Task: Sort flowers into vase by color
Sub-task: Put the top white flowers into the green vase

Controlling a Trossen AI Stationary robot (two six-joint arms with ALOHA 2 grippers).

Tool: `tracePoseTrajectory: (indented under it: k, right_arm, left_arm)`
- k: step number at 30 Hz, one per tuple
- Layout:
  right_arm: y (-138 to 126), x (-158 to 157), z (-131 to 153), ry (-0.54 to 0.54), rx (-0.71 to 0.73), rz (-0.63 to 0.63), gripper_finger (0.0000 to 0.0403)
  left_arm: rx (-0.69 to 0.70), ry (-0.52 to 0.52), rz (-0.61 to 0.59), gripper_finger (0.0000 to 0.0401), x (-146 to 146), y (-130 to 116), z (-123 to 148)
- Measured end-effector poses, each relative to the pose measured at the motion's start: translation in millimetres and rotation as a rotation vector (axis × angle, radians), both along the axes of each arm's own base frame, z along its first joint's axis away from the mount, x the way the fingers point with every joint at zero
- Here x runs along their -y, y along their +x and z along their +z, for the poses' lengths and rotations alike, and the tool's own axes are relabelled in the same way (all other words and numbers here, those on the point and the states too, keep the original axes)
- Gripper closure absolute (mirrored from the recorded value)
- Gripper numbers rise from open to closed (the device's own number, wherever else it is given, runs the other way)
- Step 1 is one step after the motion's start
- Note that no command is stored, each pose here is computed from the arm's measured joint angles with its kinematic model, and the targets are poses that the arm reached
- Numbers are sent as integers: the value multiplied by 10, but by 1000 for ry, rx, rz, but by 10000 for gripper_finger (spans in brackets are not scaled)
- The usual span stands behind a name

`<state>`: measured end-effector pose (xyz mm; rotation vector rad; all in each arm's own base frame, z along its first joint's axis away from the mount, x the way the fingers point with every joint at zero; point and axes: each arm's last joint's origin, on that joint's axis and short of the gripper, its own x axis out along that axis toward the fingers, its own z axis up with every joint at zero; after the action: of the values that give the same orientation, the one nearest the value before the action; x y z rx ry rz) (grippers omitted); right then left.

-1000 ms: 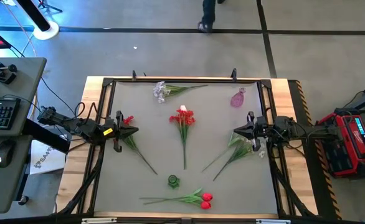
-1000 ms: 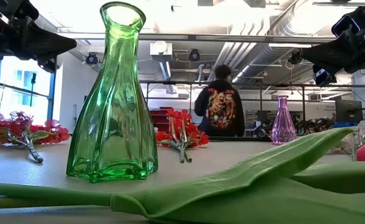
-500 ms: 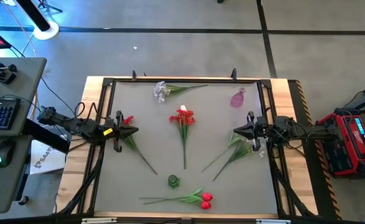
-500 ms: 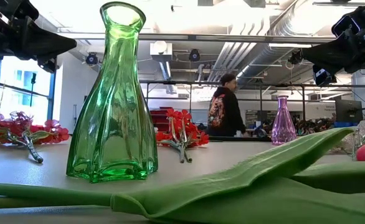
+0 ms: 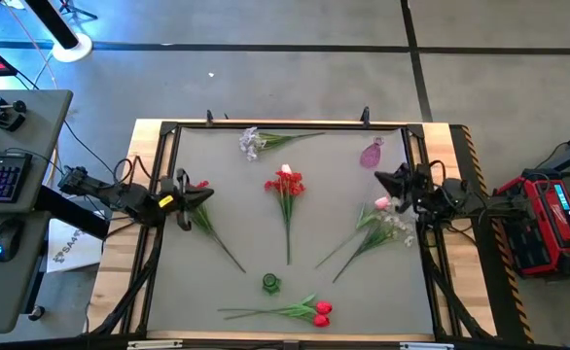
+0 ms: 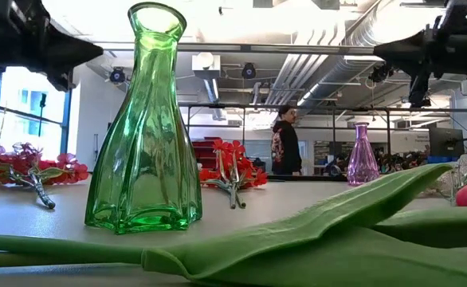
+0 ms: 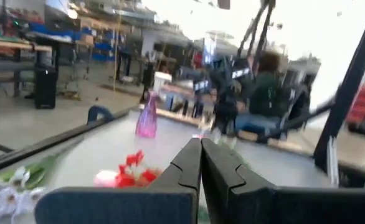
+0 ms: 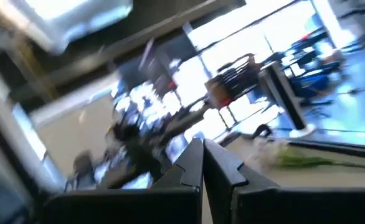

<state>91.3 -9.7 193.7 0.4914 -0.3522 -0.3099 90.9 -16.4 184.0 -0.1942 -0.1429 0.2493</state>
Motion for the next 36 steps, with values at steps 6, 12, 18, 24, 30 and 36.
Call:
tracePoseTrajectory:
  k: [6,12,18,24,30,36]
  right_arm:
    - [-36,44,42,134,97,-135,403]
    - [-45,59,39,254,157,-163,403]
    - [-15,59,15,392,203,-123,403]
    - [93,42,-66,511,153,-49,402]
    - [240,27,-60,587,57,-15,402]
    - [463,27,164,618,-11,-27,402]
  left_arm:
    - [132,-82,-11,401,-7,-23,116]
    - [212,-228,23,401,-31,-39,158]
    - [237,-329,42,400,-51,-32,147]
    - [216,-430,18,372,-39,30,102]
    - [127,-507,-22,336,10,149,78]
    - [4,-521,44,325,51,308,150]
